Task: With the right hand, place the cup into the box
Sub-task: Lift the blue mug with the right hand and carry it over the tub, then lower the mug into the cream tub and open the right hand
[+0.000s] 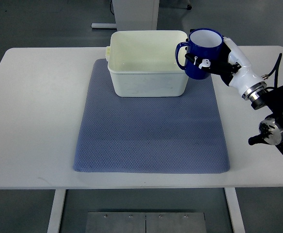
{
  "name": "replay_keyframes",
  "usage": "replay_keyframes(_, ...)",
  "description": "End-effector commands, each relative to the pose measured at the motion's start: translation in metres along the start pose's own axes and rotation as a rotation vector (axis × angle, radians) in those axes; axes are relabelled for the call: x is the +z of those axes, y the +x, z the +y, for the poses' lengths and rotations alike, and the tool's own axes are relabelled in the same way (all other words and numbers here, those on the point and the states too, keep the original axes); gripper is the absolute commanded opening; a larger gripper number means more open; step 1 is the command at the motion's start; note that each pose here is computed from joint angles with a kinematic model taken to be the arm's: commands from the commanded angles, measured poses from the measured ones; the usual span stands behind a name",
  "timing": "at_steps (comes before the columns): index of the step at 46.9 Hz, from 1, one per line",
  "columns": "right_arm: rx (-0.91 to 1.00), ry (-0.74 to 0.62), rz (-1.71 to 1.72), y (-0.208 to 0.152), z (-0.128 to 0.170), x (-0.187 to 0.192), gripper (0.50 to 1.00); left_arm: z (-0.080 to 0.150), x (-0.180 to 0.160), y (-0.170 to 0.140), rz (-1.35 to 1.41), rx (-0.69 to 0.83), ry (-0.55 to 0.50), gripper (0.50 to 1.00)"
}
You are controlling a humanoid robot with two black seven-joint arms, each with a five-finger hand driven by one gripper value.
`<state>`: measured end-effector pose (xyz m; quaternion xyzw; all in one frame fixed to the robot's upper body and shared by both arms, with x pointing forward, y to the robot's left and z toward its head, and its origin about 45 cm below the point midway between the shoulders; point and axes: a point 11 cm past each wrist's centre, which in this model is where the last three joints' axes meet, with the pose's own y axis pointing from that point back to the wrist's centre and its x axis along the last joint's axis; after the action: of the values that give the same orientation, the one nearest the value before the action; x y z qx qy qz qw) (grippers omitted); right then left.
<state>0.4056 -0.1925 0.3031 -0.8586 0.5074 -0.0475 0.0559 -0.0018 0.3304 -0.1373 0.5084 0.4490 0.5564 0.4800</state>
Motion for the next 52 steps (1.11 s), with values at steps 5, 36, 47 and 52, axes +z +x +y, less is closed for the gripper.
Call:
replay_keyframes(5,-0.021,-0.003,-0.009,-0.018,-0.020,-0.010,0.500,0.000,0.000,0.000,-0.001,-0.001,0.000,1.000)
replay_keyframes(36,0.085,-0.068,-0.055,-0.041,-0.080,0.010,0.500,0.000,0.000,0.000,-0.001,-0.001,0.000,1.000)
replay_keyframes(47,0.103,-0.083,-0.080,-0.060,-0.092,0.018,0.500,0.000,0.000,0.000,0.001,0.000,0.000,1.000)
replay_keyframes(52,0.113,-0.113,-0.076,-0.066,-0.095,0.031,0.500,0.000,0.000,0.000,-0.001,-0.001,0.000,1.000)
